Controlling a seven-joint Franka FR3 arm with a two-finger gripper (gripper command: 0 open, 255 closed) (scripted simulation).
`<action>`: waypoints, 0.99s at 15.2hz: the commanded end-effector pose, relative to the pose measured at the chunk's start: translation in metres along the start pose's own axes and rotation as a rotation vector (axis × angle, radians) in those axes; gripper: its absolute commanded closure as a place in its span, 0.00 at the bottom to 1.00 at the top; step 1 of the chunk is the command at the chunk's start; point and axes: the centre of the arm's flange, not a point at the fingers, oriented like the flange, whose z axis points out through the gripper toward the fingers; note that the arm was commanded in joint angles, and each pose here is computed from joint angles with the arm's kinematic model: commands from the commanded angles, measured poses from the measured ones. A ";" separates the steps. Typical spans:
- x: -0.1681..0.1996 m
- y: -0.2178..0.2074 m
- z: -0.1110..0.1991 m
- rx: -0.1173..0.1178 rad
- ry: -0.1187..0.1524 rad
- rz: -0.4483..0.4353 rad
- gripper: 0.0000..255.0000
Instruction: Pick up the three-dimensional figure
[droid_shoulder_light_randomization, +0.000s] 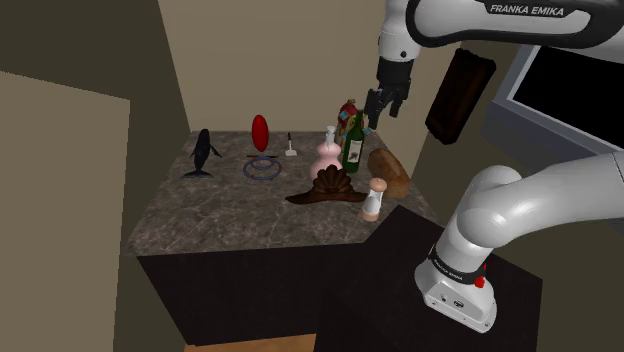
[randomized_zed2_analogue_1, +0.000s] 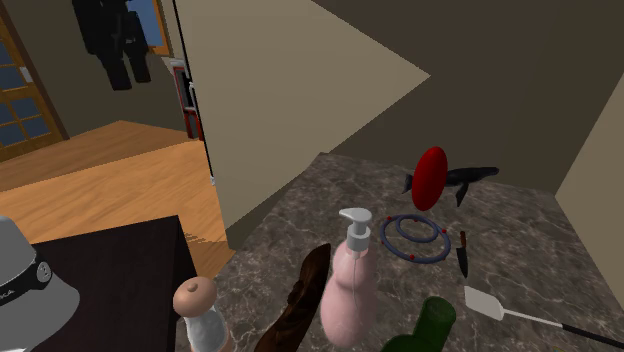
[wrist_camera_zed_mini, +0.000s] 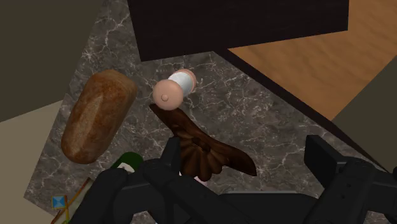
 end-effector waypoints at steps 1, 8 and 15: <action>0.000 0.000 0.000 0.000 0.000 0.000 0.00; 0.047 0.049 0.071 0.050 -0.022 -0.115 0.00; 0.098 0.088 0.145 0.099 -0.043 -0.230 0.00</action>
